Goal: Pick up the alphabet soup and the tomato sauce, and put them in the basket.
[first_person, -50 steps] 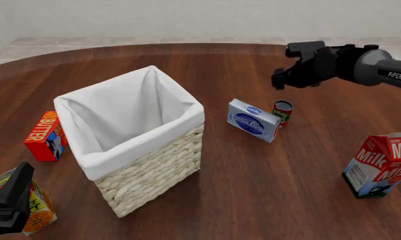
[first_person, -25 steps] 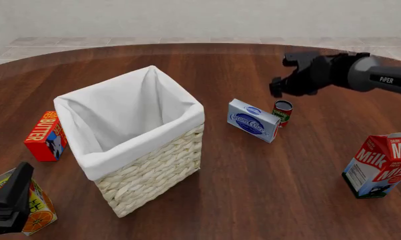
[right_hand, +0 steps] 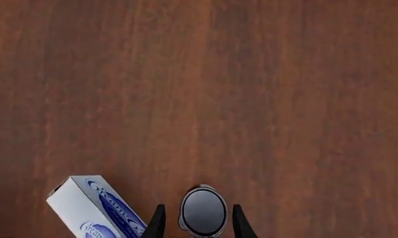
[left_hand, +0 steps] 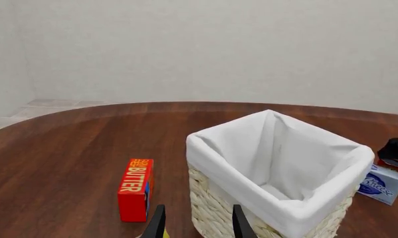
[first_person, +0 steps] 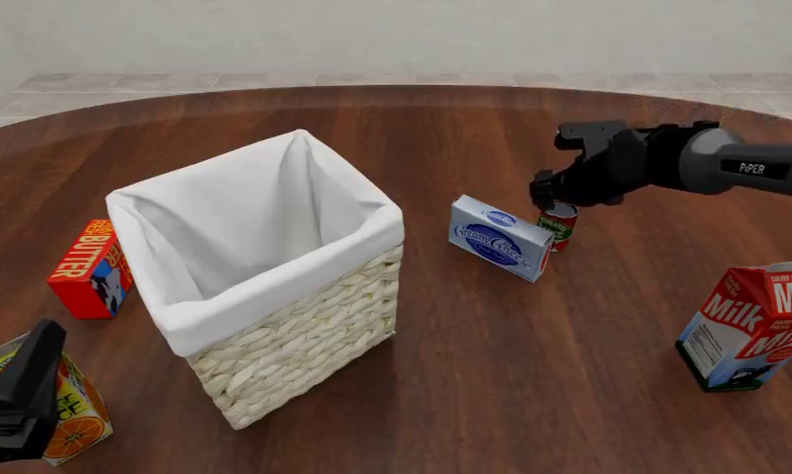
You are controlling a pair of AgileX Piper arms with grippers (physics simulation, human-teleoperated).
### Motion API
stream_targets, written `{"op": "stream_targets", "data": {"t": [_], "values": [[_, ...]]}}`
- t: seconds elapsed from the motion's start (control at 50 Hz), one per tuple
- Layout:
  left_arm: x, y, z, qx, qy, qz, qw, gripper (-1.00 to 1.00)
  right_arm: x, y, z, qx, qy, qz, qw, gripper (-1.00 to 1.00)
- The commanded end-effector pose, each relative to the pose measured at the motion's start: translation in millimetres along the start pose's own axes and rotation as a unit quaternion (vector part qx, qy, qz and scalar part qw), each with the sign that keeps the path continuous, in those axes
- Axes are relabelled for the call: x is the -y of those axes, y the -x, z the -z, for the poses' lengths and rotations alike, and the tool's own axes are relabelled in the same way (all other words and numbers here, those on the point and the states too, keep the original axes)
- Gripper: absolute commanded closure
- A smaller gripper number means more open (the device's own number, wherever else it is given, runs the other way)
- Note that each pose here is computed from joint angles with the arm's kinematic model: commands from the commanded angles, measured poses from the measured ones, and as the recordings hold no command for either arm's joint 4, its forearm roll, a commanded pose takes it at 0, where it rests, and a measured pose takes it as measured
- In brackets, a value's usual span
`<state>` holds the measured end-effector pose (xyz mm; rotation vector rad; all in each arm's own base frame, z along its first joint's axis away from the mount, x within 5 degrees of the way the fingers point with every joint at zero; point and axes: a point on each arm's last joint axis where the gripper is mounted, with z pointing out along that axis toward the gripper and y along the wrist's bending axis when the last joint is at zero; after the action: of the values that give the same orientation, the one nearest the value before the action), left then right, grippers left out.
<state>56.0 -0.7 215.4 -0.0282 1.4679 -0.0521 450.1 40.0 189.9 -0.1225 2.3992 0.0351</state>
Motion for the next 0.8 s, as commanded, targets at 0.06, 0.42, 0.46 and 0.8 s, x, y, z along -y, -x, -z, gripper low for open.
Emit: {"op": "stream_targets", "data": {"t": [0.06,0.42,0.46,0.8], "values": [[0.0,0.0,0.0,0.0,0.0,0.0,1.0,-1.0,8.2,-8.4,-6.3,-0.008,-0.006,0.001,0.9999,-1.0],[0.0,0.0,0.0,0.0,0.0,0.0,1.0,-1.0,14.0,-11.8,-15.8,-0.016,-0.01,-0.002,0.9998,-1.0],[0.0,0.0,0.0,0.0,0.0,0.0,1.0,-1.0,14.1,-12.2,-16.3,-0.016,-0.01,-0.003,0.9998,-1.0],[0.0,0.0,0.0,0.0,0.0,0.0,1.0,-1.0,12.5,-18.9,-24.6,-0.025,-0.009,-0.009,0.9996,-1.0]]}}
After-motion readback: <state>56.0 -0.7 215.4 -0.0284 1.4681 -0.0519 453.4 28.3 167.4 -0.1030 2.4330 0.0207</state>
